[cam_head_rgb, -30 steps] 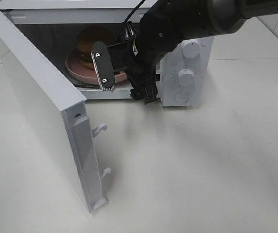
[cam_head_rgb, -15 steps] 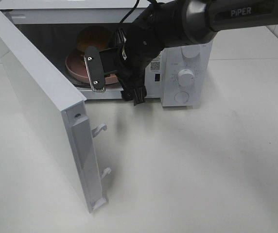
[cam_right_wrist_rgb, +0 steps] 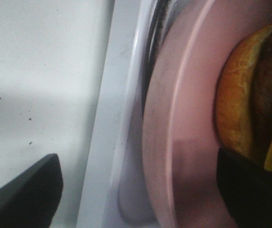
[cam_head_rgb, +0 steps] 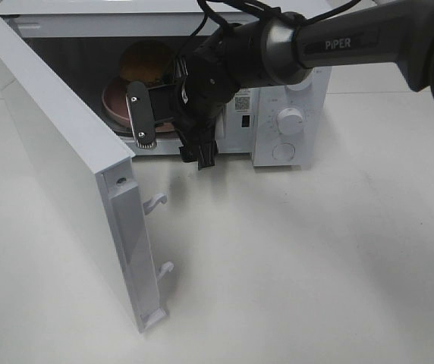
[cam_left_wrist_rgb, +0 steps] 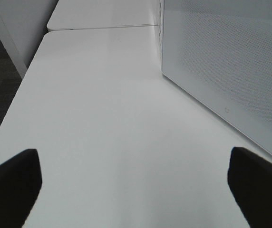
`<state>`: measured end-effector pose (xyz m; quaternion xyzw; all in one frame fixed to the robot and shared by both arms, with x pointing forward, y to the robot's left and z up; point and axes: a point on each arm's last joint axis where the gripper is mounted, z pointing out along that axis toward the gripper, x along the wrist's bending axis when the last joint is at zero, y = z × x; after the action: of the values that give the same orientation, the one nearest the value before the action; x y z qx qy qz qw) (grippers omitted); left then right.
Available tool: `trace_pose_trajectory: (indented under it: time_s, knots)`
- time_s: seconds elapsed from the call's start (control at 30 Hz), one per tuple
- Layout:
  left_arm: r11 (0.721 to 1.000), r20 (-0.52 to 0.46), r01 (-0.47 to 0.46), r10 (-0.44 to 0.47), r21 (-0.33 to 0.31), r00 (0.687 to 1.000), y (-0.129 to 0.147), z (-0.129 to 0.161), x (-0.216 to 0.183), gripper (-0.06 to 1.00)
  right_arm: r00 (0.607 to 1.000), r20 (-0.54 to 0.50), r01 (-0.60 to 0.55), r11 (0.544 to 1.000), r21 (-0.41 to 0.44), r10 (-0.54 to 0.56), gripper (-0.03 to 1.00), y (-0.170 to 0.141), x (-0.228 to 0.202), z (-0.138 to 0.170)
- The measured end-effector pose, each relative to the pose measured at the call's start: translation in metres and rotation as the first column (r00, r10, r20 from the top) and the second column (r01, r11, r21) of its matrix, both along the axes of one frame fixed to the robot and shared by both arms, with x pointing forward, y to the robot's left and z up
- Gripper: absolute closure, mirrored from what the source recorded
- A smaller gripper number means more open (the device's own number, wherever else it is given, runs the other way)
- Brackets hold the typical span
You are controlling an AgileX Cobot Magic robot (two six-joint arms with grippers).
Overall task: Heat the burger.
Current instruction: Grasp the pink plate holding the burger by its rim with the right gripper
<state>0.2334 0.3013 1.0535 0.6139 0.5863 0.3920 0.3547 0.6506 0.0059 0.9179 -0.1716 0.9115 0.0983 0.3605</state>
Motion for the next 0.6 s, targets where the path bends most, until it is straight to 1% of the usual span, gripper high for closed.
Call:
trace_pose_trajectory:
  time_s: [0.37, 0.4, 0.43, 0.47, 0.5, 0.57, 0.6]
  knots:
    - [1.000, 0.000, 0.001, -0.001, 0.002, 1.000, 0.000, 0.000, 0.000, -0.05, 1.000, 0.009, -0.002, 1.000, 0.016, 0.002, 0.15, -0.002, 0.006, -0.009]
    - [1.000, 0.000, 0.001, -0.001, 0.003, 1.000, 0.000, 0.000, 0.000, -0.05, 1.000, 0.007, -0.001, 1.000, 0.016, 0.001, 0.16, -0.002, 0.006, -0.010]
    - [1.000, 0.000, 0.001, -0.001, 0.003, 1.000, 0.000, 0.000, 0.000, -0.05, 1.000, 0.005, 0.002, 1.000, 0.014, -0.002, 0.19, -0.004, 0.008, -0.013]
    - [1.000, 0.000, 0.001, -0.001, 0.003, 1.000, 0.000, 0.000, 0.000, -0.05, 1.000, 0.005, 0.002, 1.000, 0.014, -0.002, 0.19, -0.004, 0.008, -0.013]
    - [1.000, 0.000, 0.001, -0.001, 0.003, 1.000, 0.000, 0.000, 0.000, -0.05, 1.000, 0.004, 0.002, 1.000, 0.015, -0.002, 0.23, -0.004, 0.009, -0.016]
    - [1.000, 0.000, 0.001, -0.001, 0.003, 1.000, 0.000, 0.000, 0.000, -0.05, 1.000, 0.004, 0.002, 1.000, 0.015, -0.002, 0.25, -0.003, 0.009, -0.016]
    - [1.000, 0.000, 0.002, -0.002, 0.004, 1.000, 0.000, 0.000, 0.000, -0.05, 1.000, 0.004, 0.002, 1.000, 0.016, -0.002, 0.31, -0.003, 0.011, -0.019]
